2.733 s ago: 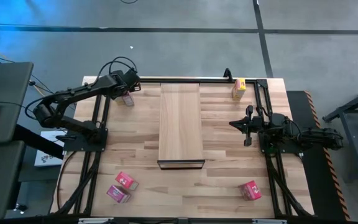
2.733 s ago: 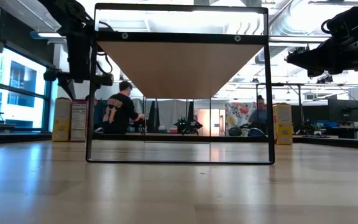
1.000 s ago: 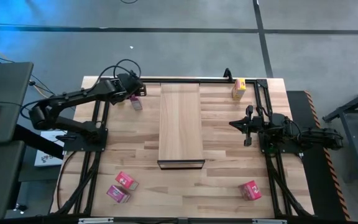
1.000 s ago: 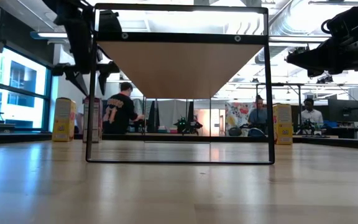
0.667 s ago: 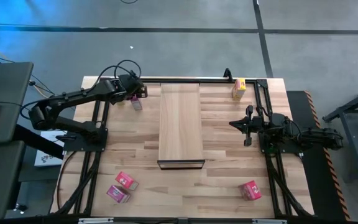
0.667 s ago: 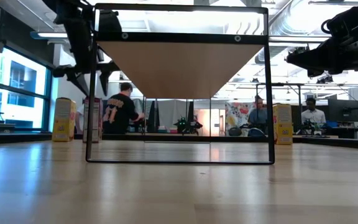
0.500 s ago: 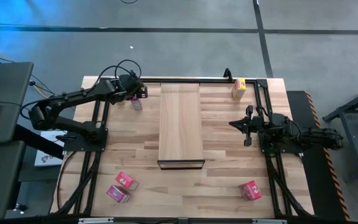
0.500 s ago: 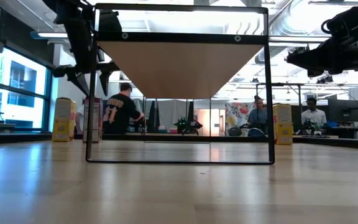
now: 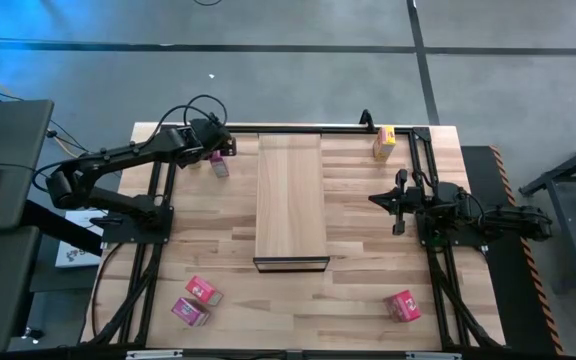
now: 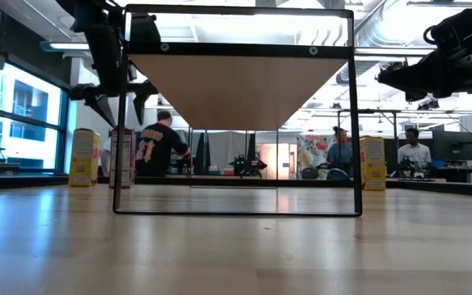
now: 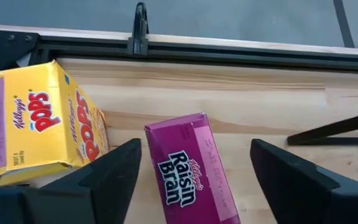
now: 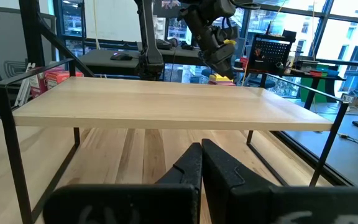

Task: Stack cereal on shelf
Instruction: Put the top purple cereal box on the shelf

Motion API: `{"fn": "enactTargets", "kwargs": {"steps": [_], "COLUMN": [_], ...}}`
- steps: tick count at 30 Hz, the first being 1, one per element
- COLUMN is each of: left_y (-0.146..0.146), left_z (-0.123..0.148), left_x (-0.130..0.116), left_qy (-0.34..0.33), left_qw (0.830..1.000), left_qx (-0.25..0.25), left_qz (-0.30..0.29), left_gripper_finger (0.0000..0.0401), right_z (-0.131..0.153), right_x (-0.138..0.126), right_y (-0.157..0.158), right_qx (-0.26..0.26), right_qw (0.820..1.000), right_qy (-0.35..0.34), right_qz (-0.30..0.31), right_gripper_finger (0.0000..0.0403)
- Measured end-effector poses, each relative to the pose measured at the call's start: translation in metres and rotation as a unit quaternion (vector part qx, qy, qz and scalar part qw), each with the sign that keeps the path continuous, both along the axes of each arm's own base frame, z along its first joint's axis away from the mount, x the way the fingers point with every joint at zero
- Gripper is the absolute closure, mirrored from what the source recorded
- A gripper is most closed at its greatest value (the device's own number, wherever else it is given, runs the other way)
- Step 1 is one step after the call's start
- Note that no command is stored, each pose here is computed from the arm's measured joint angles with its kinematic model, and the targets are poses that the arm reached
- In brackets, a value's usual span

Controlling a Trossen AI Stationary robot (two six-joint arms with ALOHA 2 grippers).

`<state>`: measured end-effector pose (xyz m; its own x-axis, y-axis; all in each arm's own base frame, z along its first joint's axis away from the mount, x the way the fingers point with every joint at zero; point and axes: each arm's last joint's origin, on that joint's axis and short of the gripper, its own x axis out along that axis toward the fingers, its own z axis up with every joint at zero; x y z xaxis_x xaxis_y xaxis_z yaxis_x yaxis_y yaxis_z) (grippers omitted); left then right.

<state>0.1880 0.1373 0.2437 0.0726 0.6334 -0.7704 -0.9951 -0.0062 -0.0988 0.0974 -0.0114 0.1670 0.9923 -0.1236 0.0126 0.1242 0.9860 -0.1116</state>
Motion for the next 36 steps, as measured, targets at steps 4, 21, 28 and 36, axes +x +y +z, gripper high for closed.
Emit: {"fn": "enactTargets", "kwargs": {"steps": [4, 21, 28, 36], "left_y": [0.000, -0.004, -0.006, -0.007], "left_z": [0.000, -0.020, -0.033, -0.042], "left_x": [0.000, -0.004, -0.005, -0.008], "left_qy": [-0.002, -0.035, -0.052, -0.049], "left_qw": [1.000, 0.997, 0.996, 0.996], "left_qx": [-0.006, -0.030, -0.033, -0.030], "left_qz": [-0.003, 0.059, 0.064, 0.066], "left_gripper_finger": [0.0090, 0.0089, 0.0089, 0.0089], "right_z": [0.000, 0.000, 0.000, 0.000], "right_x": [0.000, 0.000, 0.000, 0.000], "right_y": [0.000, 0.000, 0.000, 0.000], "right_qx": [0.000, 0.000, 0.000, 0.000], "right_qw": [1.000, 1.000, 1.000, 1.000], "right_qy": [0.000, 0.000, 0.000, 0.000], "right_qz": [0.000, 0.000, 0.000, 0.000], "right_gripper_finger": [0.0402, 0.0402, 0.0402, 0.0402]}}
